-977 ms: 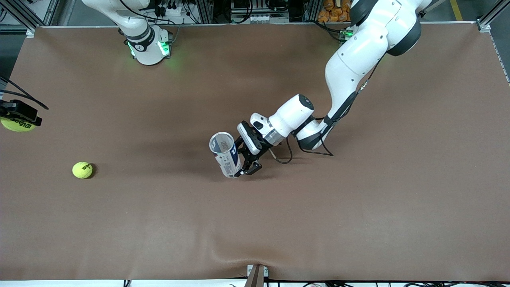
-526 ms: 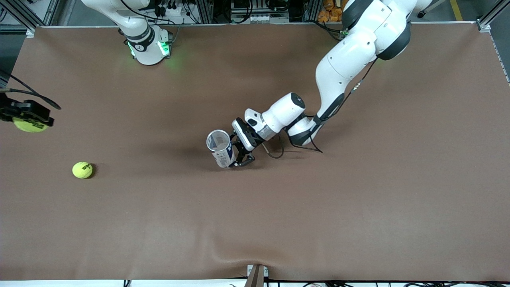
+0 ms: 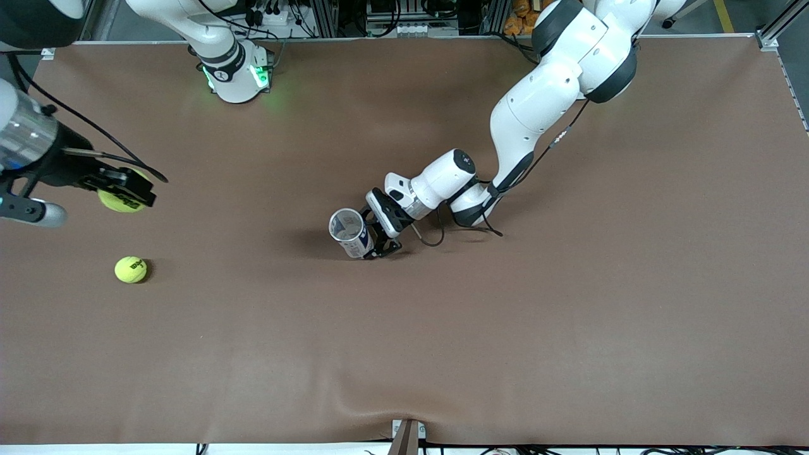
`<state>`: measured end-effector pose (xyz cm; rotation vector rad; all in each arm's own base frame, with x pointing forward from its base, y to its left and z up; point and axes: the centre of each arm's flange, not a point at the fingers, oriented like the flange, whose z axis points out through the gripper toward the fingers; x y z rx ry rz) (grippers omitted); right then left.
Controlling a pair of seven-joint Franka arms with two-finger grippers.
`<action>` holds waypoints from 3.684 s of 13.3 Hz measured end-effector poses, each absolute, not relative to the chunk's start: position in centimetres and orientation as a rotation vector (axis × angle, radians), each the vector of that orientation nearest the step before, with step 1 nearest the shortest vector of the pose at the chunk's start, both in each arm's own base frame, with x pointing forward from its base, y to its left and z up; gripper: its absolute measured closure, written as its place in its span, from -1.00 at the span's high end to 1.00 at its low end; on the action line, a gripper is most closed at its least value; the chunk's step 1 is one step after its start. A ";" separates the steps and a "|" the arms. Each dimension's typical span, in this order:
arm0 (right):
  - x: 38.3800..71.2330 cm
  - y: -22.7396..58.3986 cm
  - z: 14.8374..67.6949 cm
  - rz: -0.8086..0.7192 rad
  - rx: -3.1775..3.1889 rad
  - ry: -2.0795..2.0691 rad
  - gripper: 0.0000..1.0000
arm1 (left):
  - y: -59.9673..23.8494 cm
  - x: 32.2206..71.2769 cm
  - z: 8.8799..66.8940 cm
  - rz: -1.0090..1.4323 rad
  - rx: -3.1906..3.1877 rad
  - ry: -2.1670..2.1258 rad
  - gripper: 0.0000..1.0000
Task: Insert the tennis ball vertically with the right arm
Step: 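Move the held ball with the right gripper above the can opening, then open the right gripper to drop the ball into the can, then move the right gripper back to the second tennis ball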
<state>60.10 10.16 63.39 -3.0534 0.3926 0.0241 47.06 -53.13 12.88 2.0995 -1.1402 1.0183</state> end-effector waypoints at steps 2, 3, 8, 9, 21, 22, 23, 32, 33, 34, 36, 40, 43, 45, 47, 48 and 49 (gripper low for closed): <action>60.4 12.3 62.5 0.041 -3.034 0.426 0.34 | -53.1 47.1 12.9 1.021 2.099 -1.139 0.46; 60.4 14.0 61.7 0.060 -3.036 0.425 0.34 | -53.2 47.2 12.9 1.022 2.099 -1.138 0.46; 60.2 25.4 56.5 0.081 -3.037 0.511 0.34 | -53.3 47.1 13.0 1.022 2.096 -1.140 0.47; 59.9 27.3 55.4 0.095 -3.044 0.525 0.34 | -53.3 47.0 12.9 1.021 2.096 -1.141 0.47; 58.1 38.9 42.4 0.170 -3.175 0.473 0.34 | -53.3 47.0 12.8 1.023 2.098 -1.149 0.47; 58.0 39.1 41.9 0.177 -3.180 0.474 0.34 | -53.2 47.1 12.7 1.024 2.100 -1.149 0.50; 58.0 39.2 41.5 0.184 -3.185 0.473 0.34 | -53.2 47.1 12.7 1.025 2.101 -1.150 0.50; 57.4 40.6 39.0 0.214 -3.207 0.451 0.44 | -53.1 47.2 12.7 1.025 2.102 -1.151 0.50; 57.5 40.6 39.0 0.213 -3.206 0.455 0.59 | -53.1 47.2 12.7 1.026 2.102 -1.151 0.50; 57.5 40.6 39.0 0.212 -3.206 0.457 0.82 | -53.1 47.2 12.7 1.026 2.102 -1.151 0.50; 57.5 40.6 39.1 0.210 -3.205 0.461 1.00 | -53.1 47.2 12.7 1.027 2.103 -1.152 0.50; 57.6 40.5 39.1 0.208 -3.205 0.466 1.00 | -53.1 47.2 12.7 1.028 2.102 -1.152 0.50; 57.9 40.1 39.6 0.199 -3.206 0.477 1.00 | -53.1 47.2 12.7 1.028 2.102 -1.152 0.50; 58.9 37.2 42.3 0.211 -3.215 0.498 1.00 | -53.0 47.3 12.7 1.029 2.103 -1.153 0.50; 60.6 31.0 46.8 0.240 -3.209 0.475 1.00 | -53.0 47.3 12.7 1.029 2.103 -1.153 0.50; 61.4 27.2 48.9 0.251 -3.199 0.472 1.00 | -53.0 47.3 12.7 1.029 2.103 -1.153 0.50; 62.2 23.3 50.7 0.250 -3.184 0.471 1.00 | -53.0 47.3 12.7 1.030 2.103 -1.153 0.50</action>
